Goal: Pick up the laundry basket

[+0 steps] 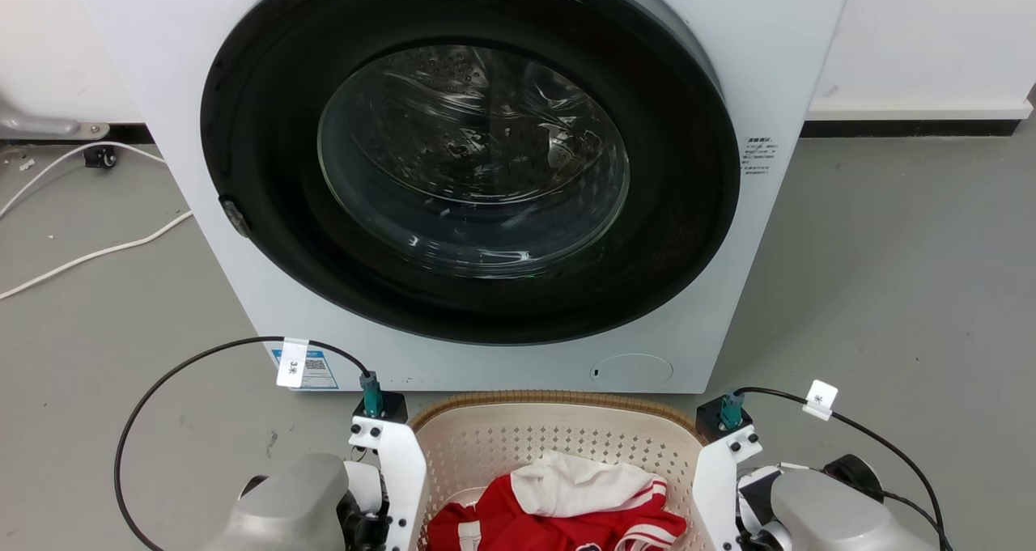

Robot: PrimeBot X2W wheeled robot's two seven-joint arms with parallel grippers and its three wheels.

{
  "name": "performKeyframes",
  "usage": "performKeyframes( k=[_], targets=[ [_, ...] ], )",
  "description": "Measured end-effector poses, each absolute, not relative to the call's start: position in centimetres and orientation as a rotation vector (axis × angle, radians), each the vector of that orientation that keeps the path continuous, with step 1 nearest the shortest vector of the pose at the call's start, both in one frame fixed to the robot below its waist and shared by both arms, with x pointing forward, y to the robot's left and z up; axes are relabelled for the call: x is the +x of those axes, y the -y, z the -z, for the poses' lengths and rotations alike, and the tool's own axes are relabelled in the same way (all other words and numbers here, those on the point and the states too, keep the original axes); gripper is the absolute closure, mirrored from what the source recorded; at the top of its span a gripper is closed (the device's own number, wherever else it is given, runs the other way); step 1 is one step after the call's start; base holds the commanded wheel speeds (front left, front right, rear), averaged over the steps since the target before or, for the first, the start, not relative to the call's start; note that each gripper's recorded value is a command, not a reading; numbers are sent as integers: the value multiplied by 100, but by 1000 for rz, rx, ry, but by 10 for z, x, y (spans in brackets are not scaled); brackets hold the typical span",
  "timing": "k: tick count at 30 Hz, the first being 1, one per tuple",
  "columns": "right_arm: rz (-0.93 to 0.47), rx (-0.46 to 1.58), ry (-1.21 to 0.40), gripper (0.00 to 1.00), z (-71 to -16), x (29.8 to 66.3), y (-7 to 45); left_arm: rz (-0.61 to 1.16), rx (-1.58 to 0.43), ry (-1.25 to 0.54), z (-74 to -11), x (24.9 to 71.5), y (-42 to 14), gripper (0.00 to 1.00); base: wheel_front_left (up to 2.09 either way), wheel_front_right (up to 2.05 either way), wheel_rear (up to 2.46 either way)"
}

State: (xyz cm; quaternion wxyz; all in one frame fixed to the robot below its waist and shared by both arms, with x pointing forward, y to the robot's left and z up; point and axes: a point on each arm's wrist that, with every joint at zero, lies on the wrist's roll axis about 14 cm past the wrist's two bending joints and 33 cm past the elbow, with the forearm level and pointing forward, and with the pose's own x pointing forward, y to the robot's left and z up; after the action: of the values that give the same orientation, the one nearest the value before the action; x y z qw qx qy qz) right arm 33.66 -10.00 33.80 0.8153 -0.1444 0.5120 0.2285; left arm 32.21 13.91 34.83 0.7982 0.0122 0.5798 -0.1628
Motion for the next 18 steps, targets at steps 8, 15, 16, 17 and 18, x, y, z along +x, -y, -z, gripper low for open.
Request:
performKeyframes(
  k=[8, 15, 16, 17, 18],
  targets=[
    [-489, -312, -1092, 100, -338, 336, 100, 349, 25, -1244, -349, 322, -139, 100, 0, 0, 0],
    [-488, -311, -1094, 100, -338, 336, 101, 349, 23, -1245, -349, 321, -139, 100, 0, 0, 0],
    [-489, -312, -1094, 100, -338, 336, 101, 350, 23, -1246, -349, 321, -139, 100, 0, 0, 0],
    [-489, -312, -1094, 100, -338, 335, 101, 350, 23, -1246, -348, 321, -139, 100, 0, 0, 0],
    [-489, -313, -1095, 100, -338, 335, 101, 350, 23, -1246, -348, 321, -139, 100, 0, 0, 0]
  ],
)
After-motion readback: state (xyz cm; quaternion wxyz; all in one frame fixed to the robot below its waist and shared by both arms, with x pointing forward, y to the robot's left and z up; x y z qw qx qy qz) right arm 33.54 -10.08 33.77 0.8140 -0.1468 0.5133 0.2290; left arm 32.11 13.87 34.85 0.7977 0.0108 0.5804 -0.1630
